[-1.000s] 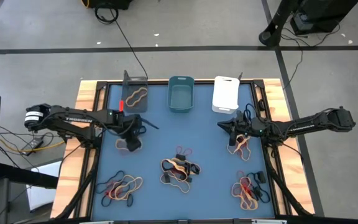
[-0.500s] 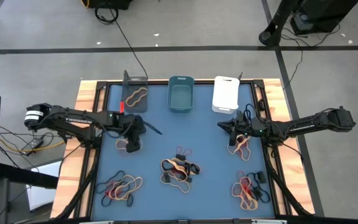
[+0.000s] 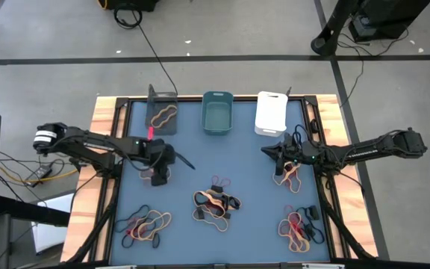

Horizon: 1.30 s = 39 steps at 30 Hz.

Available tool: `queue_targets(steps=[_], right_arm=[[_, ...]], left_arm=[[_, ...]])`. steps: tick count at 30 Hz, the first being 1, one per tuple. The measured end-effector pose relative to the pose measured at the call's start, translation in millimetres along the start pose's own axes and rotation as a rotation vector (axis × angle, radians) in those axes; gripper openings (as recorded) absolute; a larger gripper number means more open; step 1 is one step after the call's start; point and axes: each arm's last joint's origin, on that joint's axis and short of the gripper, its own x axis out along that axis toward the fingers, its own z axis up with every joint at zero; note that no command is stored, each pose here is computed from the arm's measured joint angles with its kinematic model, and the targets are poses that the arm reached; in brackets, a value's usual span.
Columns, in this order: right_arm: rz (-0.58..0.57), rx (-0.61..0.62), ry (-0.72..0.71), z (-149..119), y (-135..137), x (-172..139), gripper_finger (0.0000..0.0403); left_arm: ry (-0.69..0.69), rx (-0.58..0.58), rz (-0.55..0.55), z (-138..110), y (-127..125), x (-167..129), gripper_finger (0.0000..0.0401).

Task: Sort rubber bands into baskets
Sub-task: Put the yellow rubber band into the black bin

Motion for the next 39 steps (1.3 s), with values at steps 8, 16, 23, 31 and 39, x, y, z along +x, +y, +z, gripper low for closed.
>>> queue_targets(steps=[8,16,23,31,39], right_arm=[[0.000,-0.001,0.001,0,0,0,0.0022],[0.000,-0.006,0.001,0,0,0,0.0010],[-0.001,-0.002,0.003,0,0,0,0.0018],[-0.003,-0.008,0.013,-1,0,0,0.0012],[-0.004,-0.004,0.024,-2,-1,0,0.0012]], left_arm=[[0.073,0.001,0.018,0,-1,14,0.0128],[0.063,-0.025,-0.024,1,-2,14,0.0012],[0.059,-0.067,-0.055,18,-4,-3,0.0007],[0.025,-0.072,0.016,49,-4,-46,0.0005],[-0.047,-0.146,0.207,71,11,-84,0.0005]])
